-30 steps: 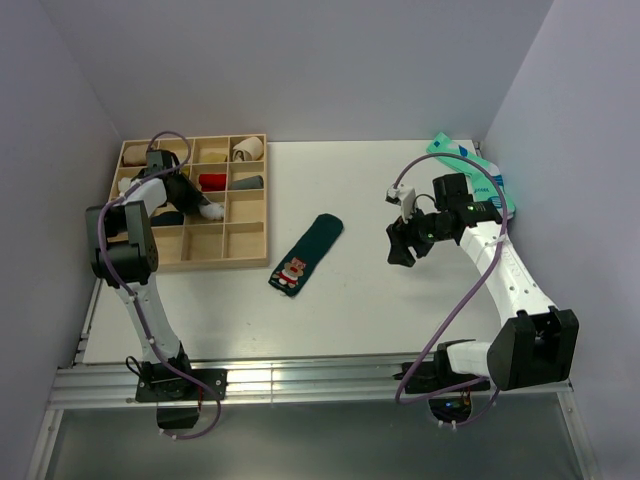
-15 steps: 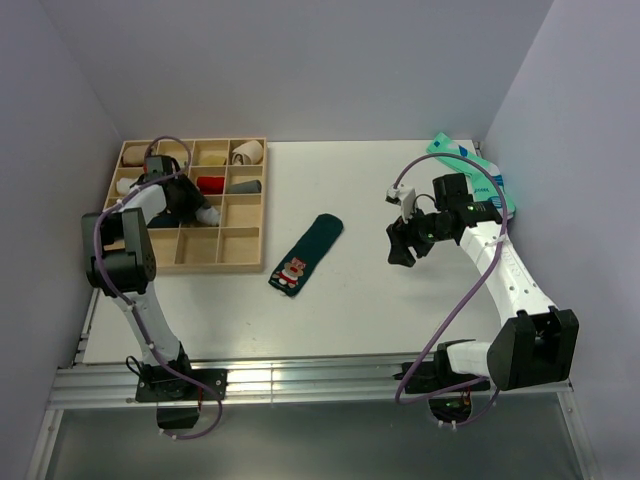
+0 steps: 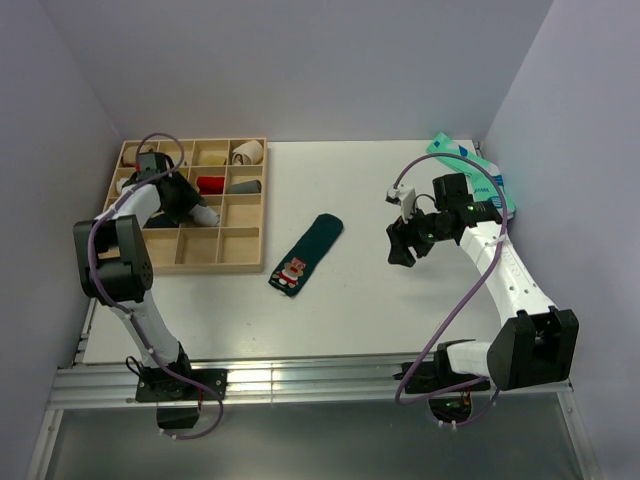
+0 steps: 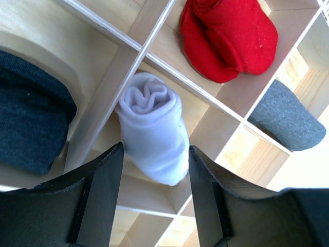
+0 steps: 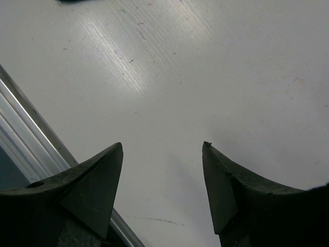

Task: Roll the socks
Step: Place the sock in the storage box, then roll the sock at the center of the board.

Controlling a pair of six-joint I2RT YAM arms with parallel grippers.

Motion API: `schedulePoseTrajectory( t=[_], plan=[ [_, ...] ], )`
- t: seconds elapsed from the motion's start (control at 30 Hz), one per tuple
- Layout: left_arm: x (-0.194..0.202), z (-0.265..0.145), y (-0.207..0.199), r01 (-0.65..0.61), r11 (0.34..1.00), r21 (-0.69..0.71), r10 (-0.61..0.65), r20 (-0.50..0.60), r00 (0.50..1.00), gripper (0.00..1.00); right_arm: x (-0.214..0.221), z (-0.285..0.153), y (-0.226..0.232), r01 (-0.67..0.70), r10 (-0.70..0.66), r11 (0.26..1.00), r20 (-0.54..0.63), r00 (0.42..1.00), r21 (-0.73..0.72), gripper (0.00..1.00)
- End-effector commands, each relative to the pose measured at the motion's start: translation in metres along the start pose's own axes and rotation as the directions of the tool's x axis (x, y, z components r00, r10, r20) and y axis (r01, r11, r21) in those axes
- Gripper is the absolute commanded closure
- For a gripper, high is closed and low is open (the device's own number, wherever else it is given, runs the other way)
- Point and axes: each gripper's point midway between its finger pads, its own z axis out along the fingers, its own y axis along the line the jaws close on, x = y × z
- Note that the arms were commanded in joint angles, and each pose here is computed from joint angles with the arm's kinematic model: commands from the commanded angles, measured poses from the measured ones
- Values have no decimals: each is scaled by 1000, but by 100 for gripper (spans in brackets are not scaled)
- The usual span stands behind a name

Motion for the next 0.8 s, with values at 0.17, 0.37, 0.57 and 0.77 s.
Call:
schedulePoseTrajectory(
  t=[0.17, 0.37, 0.57, 0.77],
  plan=[
    [-24, -48, -27, -10, 997, 80, 1, 105, 994, 41, -7, -4, -4, 10, -10, 1000, -1, 1000, 7, 30],
    [-31, -90, -50, -45, 986, 159, 17, 170, 985, 42, -8, 6, -7, 20, -19, 999, -23, 1000, 35, 30],
    [-9, -154, -86, -122, 950, 286, 47, 255, 966, 43, -20, 37, 2, 75, -72, 992, -35, 997, 99, 32],
    [42, -221, -118, -189, 868, 459, 45, 305, 951, 43, -49, 84, 53, 176, -176, 983, -3, 984, 51, 33]
  ],
)
